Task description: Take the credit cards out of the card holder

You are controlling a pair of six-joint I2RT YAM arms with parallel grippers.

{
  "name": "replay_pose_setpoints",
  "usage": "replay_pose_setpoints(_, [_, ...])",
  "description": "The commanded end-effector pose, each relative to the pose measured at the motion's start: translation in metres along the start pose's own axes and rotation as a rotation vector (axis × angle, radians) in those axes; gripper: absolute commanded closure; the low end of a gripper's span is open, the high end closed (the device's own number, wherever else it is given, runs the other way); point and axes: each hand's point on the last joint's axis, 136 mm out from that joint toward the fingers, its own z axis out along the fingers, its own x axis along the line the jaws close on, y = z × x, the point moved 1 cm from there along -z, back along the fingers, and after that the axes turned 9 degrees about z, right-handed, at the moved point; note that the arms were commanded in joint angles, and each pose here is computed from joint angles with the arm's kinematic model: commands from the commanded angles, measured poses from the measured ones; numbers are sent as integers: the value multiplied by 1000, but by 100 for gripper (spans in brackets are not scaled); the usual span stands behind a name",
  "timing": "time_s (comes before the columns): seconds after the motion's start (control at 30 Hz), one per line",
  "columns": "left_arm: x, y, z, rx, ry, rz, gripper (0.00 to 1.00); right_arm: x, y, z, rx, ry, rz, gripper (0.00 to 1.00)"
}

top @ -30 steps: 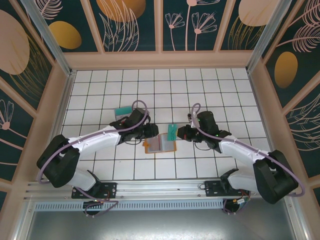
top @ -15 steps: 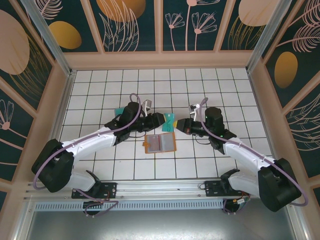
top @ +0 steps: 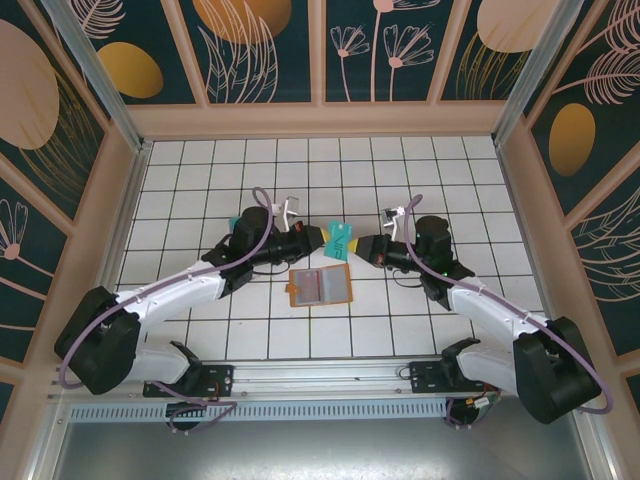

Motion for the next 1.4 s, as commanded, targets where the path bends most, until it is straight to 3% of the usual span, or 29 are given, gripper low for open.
replay_pose_setpoints(0.0, [-28, 9, -7, -36, -97, 60, 100, 7, -4, 0, 23, 37, -30, 98])
replay_pose_setpoints(0.03, [-29, 9, -7, -37, -97, 65, 100, 6, -4, 0, 22, 32, -30, 86])
replay_pose_setpoints(0.1, [-27, 10, -8, -36, -84, 77, 100, 4, -3, 0, 18, 21, -29, 47])
replay_pose_setpoints(0.23, [-18, 11, -11, -30, 7, 145, 100, -1, -1, -2, -3, -22, -36, 19])
replay_pose_setpoints(0.33, [1, 21, -23, -65, 186, 253, 100, -4, 1, -5, -23, -51, -48, 4])
replay_pose_setpoints(0.47, [19, 42, -54, -153, 419, 455, 100, -6, 5, -6, -34, -93, -71, 1])
replay_pose_setpoints(0.63, [26, 56, -87, -156, 615, 727, 100, -5, 9, -6, -48, -114, -96, 1])
replay_pose_setpoints(0.77, [48, 63, -100, 21, 825, 955, 100, -7, 9, -5, -49, -108, -99, 1])
replay_pose_setpoints(0.9, [61, 71, -107, 164, 911, 1141, 100, -8, 11, -1, -36, -111, -105, 1])
replay_pose_setpoints(1.23, [117, 65, -114, 536, 880, 1415, 100, -3, 15, 0, -29, -113, -123, 1])
replay_pose_setpoints(1.37, [134, 71, -115, 609, 906, 1491, 100, -3, 16, 1, -27, -121, -126, 1])
